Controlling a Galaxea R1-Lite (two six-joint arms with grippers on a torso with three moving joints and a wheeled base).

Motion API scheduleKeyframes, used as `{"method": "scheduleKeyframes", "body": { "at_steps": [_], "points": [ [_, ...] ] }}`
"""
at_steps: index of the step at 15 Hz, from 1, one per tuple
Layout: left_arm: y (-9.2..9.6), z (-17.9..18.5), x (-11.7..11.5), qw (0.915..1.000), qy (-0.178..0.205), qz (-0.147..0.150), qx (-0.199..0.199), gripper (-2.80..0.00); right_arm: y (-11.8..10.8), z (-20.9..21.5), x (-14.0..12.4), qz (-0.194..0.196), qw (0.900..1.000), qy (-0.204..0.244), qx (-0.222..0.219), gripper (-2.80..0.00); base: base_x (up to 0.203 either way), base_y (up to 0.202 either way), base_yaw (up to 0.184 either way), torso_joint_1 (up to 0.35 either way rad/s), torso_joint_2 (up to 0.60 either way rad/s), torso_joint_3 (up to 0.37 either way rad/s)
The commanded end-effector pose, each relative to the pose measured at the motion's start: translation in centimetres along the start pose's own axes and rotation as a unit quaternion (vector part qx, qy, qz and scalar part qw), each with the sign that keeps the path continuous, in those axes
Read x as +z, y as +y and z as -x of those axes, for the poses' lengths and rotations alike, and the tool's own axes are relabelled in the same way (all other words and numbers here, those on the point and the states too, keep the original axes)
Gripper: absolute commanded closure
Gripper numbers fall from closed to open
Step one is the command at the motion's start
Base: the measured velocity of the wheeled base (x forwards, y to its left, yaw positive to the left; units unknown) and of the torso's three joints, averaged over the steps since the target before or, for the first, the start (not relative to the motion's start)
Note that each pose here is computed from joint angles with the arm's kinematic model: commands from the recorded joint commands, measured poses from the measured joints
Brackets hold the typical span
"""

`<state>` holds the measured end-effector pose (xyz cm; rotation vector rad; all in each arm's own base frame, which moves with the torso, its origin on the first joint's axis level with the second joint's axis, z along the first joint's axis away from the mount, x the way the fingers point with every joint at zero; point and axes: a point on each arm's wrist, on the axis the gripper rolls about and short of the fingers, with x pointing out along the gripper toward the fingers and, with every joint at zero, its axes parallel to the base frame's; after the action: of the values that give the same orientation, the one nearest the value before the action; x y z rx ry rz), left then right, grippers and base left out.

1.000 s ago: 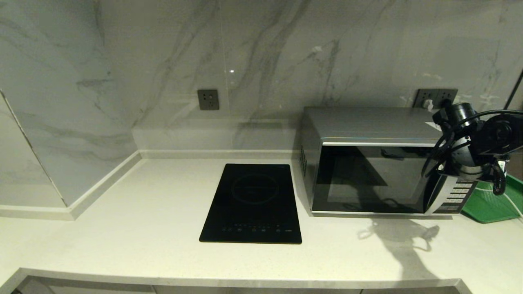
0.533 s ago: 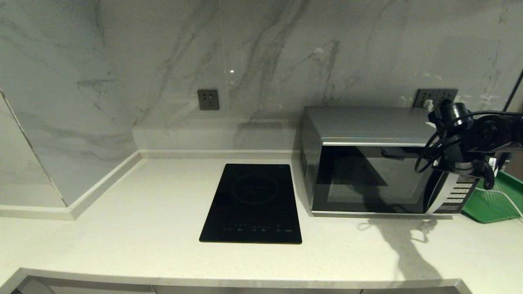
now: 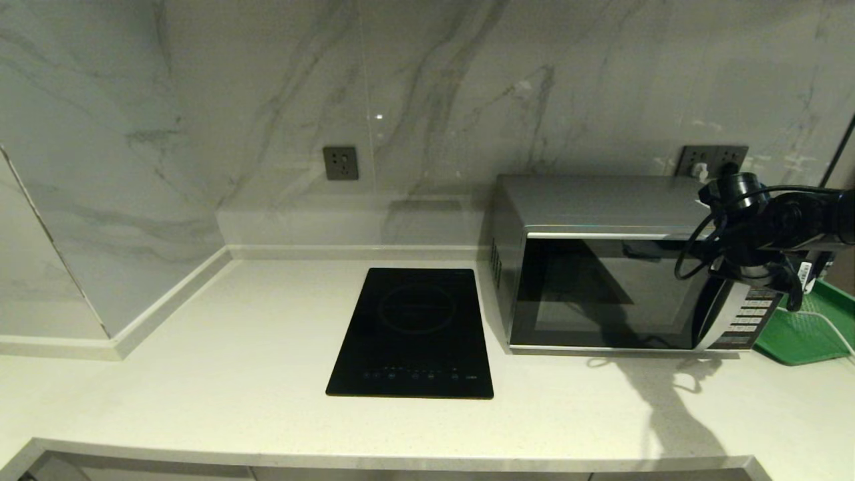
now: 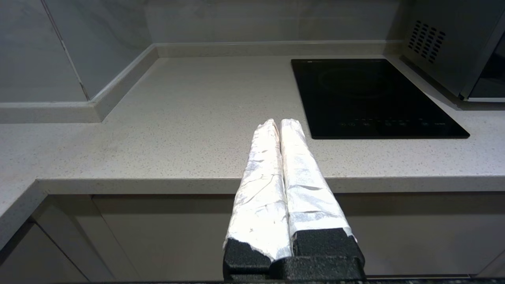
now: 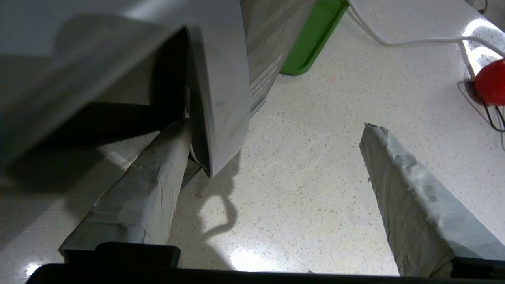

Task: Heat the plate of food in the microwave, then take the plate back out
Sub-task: Open the microwave oven

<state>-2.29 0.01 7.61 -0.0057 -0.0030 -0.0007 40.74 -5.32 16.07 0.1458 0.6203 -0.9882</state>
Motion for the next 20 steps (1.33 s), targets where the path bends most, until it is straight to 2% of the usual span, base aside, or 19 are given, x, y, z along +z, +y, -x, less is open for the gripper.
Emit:
{"method": "scheduleKeyframes", "body": {
  "at_steps": [1,7,10,13,20],
  "points": [
    [0.0,0.0,0.0,1.0,0.0,0.0,0.0,0.0,-0.6,0.3,-0.3,-0.003,1.0,0.003,-0.007,-2.8,0.0,0.0,0.0,0.0,0.0,0.0],
    [0.0,0.0,0.0,1.0,0.0,0.0,0.0,0.0,-2.6,1.5,-0.3,-0.034,0.999,-0.003,-0.011,-2.8,0.0,0.0,0.0,0.0,0.0,0.0],
    [0.0,0.0,0.0,1.0,0.0,0.0,0.0,0.0,-2.8,0.8,-0.3,-0.039,0.999,-0.01,-0.029,-2.8,0.0,0.0,0.0,0.0,0.0,0.0],
    [0.0,0.0,0.0,1.0,0.0,0.0,0.0,0.0,-2.4,-0.4,-1.2,-0.036,0.999,-0.007,-0.038,-2.8,0.0,0.0,0.0,0.0,0.0,0.0],
    [0.0,0.0,0.0,1.0,0.0,0.0,0.0,0.0,-0.2,3.0,-1.8,-0.002,1.0,-0.025,0.013,-2.8,0.0,0.0,0.0,0.0,0.0,0.0]
  ]
}}
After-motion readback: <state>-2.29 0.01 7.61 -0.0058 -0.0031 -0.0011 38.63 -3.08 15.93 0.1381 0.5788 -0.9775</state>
